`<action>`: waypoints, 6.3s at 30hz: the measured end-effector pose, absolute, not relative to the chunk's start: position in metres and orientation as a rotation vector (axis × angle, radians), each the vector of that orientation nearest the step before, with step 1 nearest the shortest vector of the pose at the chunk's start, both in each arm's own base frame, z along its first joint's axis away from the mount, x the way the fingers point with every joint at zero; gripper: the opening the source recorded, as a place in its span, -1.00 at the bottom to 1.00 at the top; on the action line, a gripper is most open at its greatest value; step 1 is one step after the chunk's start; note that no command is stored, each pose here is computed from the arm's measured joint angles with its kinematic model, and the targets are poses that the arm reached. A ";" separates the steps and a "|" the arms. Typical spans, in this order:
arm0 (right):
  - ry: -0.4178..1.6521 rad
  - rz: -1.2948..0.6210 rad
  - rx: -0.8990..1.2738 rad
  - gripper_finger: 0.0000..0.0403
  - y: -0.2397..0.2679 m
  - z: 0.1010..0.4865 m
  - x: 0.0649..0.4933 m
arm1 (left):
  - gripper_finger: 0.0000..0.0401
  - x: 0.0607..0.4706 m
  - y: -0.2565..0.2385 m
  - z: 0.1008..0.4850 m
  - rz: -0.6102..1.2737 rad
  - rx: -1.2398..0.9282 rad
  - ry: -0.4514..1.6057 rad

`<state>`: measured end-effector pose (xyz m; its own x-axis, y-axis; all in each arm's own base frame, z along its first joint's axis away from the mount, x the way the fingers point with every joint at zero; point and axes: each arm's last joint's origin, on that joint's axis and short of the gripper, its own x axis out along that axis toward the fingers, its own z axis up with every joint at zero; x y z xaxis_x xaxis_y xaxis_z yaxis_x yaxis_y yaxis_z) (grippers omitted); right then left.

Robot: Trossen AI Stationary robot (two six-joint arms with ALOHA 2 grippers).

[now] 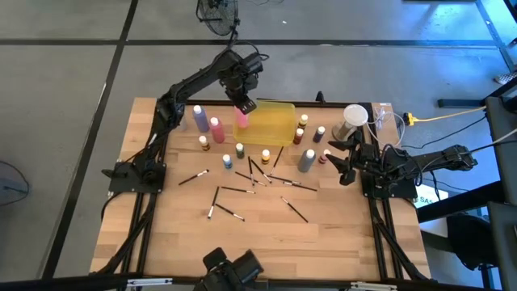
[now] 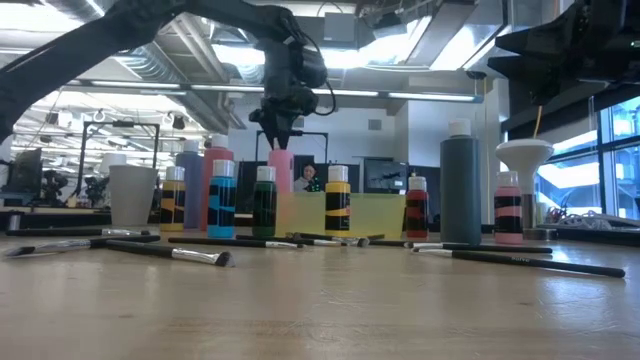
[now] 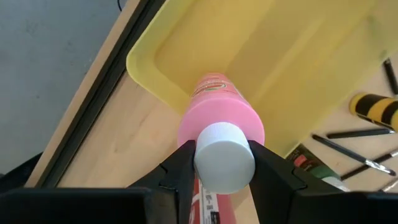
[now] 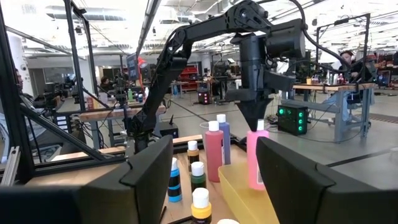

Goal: Pick & Place Paint Supplies
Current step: Put the large pink paint bottle into the yellow bin, then put the silver paintbrush into the white cup

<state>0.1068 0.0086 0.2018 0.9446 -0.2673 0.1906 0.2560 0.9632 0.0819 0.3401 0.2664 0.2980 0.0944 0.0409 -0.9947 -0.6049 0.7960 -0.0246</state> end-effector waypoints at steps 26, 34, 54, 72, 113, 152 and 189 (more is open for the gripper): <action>-0.172 -0.267 0.046 0.16 0.009 0.199 0.107 | -0.20 0.346 0.263 0.294 0.458 -0.445 1.425; -0.170 -0.267 0.045 0.16 0.009 0.199 0.107 | -0.01 0.345 0.264 0.294 0.449 -0.421 1.432; -0.166 -0.267 0.044 0.16 0.009 0.198 0.107 | 0.04 0.346 0.263 0.294 0.414 -0.380 1.437; -0.162 -0.268 0.043 0.16 0.009 0.198 0.107 | 0.04 0.327 0.241 0.347 0.503 -0.304 1.334; -0.141 -0.228 0.068 0.16 0.010 0.195 0.108 | -0.08 0.194 -0.019 0.332 0.581 -0.383 1.341; -0.128 -0.228 0.063 0.16 0.010 0.194 0.108 | -0.08 0.230 0.023 0.171 0.625 -0.511 1.434; -0.125 -0.229 0.063 0.16 0.010 0.194 0.108 | -0.08 0.238 0.032 0.146 0.604 -0.532 1.490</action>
<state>0.1084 0.0099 0.1938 0.9662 -0.2299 0.1163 0.2220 0.9720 0.0767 0.2378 0.0320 0.1461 -0.0116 0.0439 -0.9990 -0.6643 0.7464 0.0405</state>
